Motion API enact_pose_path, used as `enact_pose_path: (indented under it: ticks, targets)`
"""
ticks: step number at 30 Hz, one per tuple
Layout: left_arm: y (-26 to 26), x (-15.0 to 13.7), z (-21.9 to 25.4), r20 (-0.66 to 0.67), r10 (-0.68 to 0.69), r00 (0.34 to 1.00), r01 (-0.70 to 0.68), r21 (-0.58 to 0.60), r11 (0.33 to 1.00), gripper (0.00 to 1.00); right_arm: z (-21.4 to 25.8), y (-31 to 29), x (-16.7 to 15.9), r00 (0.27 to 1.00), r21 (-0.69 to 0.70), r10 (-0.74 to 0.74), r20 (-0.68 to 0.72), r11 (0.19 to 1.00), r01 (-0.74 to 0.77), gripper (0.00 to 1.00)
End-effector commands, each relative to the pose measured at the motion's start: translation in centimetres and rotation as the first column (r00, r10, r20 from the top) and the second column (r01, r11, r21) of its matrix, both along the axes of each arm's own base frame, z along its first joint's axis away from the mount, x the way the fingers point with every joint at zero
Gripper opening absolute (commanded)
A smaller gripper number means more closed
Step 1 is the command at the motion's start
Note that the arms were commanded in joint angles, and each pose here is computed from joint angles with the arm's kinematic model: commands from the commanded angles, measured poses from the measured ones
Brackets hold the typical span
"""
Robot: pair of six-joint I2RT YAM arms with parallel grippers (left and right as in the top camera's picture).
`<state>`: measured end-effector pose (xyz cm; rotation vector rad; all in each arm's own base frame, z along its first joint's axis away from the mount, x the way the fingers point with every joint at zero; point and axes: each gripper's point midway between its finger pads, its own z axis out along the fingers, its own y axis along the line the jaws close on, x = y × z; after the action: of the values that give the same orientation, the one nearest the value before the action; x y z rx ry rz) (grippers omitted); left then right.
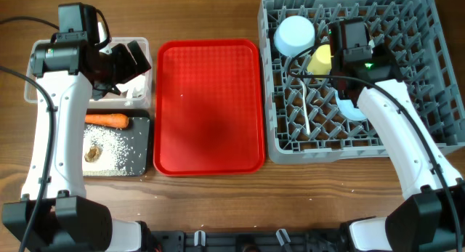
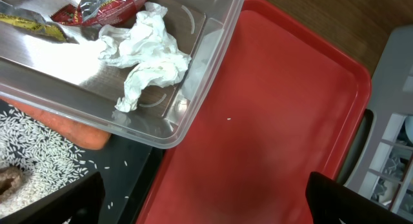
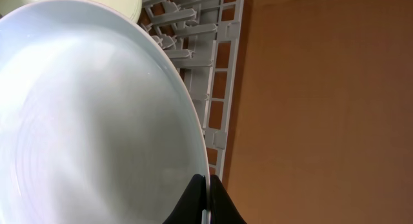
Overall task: Sort waste into correct bins and load items into the dishwasher rack
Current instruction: 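Carry the plate right and stand it upright in the rack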
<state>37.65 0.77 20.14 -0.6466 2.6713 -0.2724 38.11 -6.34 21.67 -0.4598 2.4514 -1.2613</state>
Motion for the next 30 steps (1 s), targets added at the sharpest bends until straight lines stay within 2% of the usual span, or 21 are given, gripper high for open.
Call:
enact_pose_path:
  ticks: [1, 5, 7, 10, 13, 17, 19, 21, 22, 24, 25, 27, 28, 30]
  targets:
    - [0.0, 0.2, 0.5, 0.016, 0.000, 1.000, 0.000, -0.010, 1.000, 1.00, -1.1, 1.1, 0.3, 0.996, 0.066, 0.073, -0.047, 0.995, -0.070, 0.04]
    - [0.0, 0.2, 0.5, 0.016, 0.000, 1.000, 0.000, -0.010, 1.000, 1.00, -1.5, 2.0, 0.3, 0.993, 0.085, 0.103, -0.061, 0.992, -0.097, 0.06]
    - [0.0, 0.2, 0.5, 0.016, 0.000, 1.000, 0.000, -0.009, 1.000, 1.00, -1.5, 2.2, 0.3, 0.992, 0.086, 0.107, -0.060, 0.991, -0.101, 0.15]
    - [0.0, 0.2, 0.5, 0.016, 0.000, 1.000, 0.000, -0.010, 1.000, 1.00, -1.5, 2.2, 0.2, 0.992, 0.086, 0.107, -0.064, 0.991, -0.101, 0.59]
    - [0.0, 0.2, 0.5, 0.016, 0.000, 1.000, 0.000, -0.010, 1.000, 1.00, -1.5, 2.2, 0.0, 0.992, 0.083, 0.105, -0.073, 0.992, -0.099, 0.75]
    - [0.0, 0.2, 0.5, 0.016, 0.000, 1.000, 0.000, -0.010, 1.000, 1.00, 0.2, 2.2, 0.6, 0.997, 0.101, 0.079, 0.009, 0.992, -0.080, 0.81]
    - [0.0, 0.2, 0.5, 0.016, 0.000, 1.000, 0.000, -0.010, 1.000, 1.00, 2.3, 2.3, 1.1, 0.992, 0.148, 0.029, 0.119, 0.988, -0.046, 0.85]
    - [0.0, 0.2, 0.5, 0.016, 0.000, 1.000, 0.000, -0.010, 1.000, 1.00, 4.3, 3.5, 1.7, 0.973, 0.273, -0.006, 0.231, 0.960, -0.059, 0.85]
    - [0.0, 0.2, 0.5, 0.016, 0.000, 1.000, 0.000, -0.010, 1.000, 1.00, 4.8, 4.8, 2.0, 0.964, 0.367, -0.009, 0.264, 0.926, -0.092, 0.85]
    - [0.0, 0.2, 0.5, 0.016, 0.000, 1.000, 0.000, -0.010, 1.000, 1.00, 5.8, 9.2, 2.3, 0.953, 0.585, 0.053, 0.300, 0.779, -0.227, 0.85]
    - [0.0, 0.2, 0.5, 0.016, 0.000, 1.000, 0.000, -0.010, 1.000, 1.00, 6.2, 11.9, 2.1, 0.944, 0.679, 0.103, 0.314, 0.670, -0.299, 0.85]
    - [0.0, 0.2, 0.5, 0.016, 0.000, 1.000, 0.000, -0.010, 1.000, 1.00, 7.9, 18.9, 0.3, 0.888, 0.835, 0.284, 0.361, 0.326, -0.443, 1.00]
    - [0.0, 0.2, 0.5, 0.016, 0.000, 1.000, 0.000, -0.010, 1.000, 1.00, 8.6, 20.3, -0.4, 0.867, 0.853, 0.320, 0.381, 0.240, -0.463, 1.00]
    - [0.0, 0.2, 0.5, 0.016, 0.000, 1.000, 0.000, -0.010, 1.000, 1.00, 9.6, 21.9, -1.0, 0.837, 0.862, 0.357, 0.415, 0.139, -0.487, 1.00]
